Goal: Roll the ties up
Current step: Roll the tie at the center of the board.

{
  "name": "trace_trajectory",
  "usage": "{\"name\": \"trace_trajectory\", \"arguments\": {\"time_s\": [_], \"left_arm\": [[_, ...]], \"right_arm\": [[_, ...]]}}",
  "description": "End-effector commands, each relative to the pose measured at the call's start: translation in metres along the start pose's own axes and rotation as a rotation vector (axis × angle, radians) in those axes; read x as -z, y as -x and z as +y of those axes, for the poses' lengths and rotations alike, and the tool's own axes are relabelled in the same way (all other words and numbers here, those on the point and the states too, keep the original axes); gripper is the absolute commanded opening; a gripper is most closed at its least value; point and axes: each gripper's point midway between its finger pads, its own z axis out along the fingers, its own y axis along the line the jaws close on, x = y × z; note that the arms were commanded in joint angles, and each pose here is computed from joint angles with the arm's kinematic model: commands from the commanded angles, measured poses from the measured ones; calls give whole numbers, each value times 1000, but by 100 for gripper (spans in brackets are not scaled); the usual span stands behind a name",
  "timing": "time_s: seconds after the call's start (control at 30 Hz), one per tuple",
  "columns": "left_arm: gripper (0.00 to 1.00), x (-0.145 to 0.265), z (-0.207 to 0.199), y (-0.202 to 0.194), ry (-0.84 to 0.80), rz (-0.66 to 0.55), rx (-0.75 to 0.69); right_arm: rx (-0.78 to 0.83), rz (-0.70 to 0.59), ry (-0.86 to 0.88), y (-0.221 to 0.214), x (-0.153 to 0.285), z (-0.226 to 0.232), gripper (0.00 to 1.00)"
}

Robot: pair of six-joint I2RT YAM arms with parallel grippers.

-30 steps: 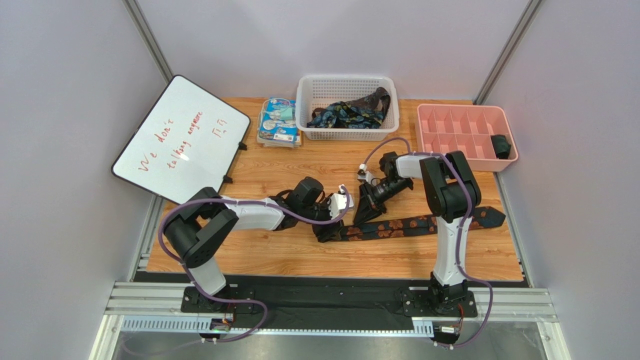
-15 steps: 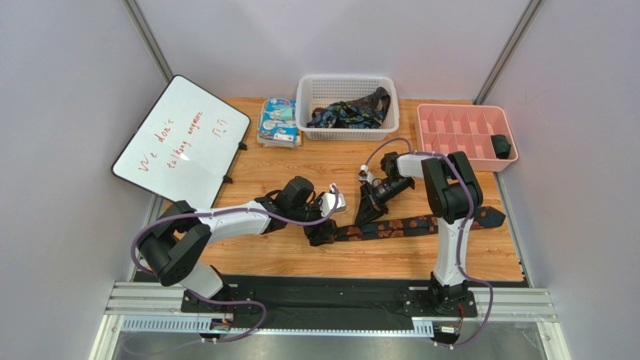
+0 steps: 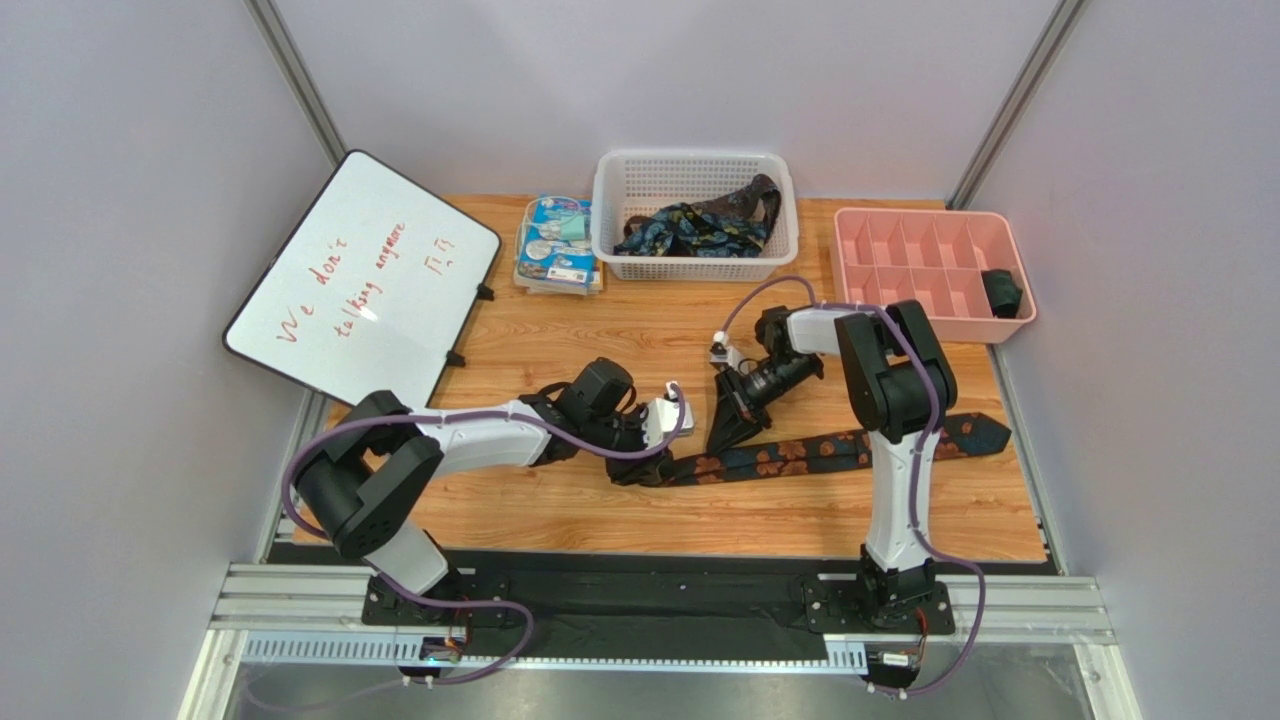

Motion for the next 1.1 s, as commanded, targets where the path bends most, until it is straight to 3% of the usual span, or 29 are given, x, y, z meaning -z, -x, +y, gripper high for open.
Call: {"name": "trace_trajectory", "arguments": {"time_s": [0.0,0.27,0.53,0.7,0.8,1.07], "left_arm": [[40,0,-7,9,-37,-2,-123],[33,-21,1,-5,-8,150,-144],[30,-29,31,-4,80,288,-135],[31,-29,32,-5,69,315,-125],[36,-27,24,-3,37,301,-126],[40,-31,21,-5,15,307,-114]], "right_arm": [[-120,50,-109,0,-14,-35,9],[-75,-3,-122,29,-5,-32,8],[-15,-153,-63,54,58,-2,16],[-32,-161,9,38,78,14,23],[-33,-171,100,24,72,32,31],[-34,-122,165,16,36,50,36]]}}
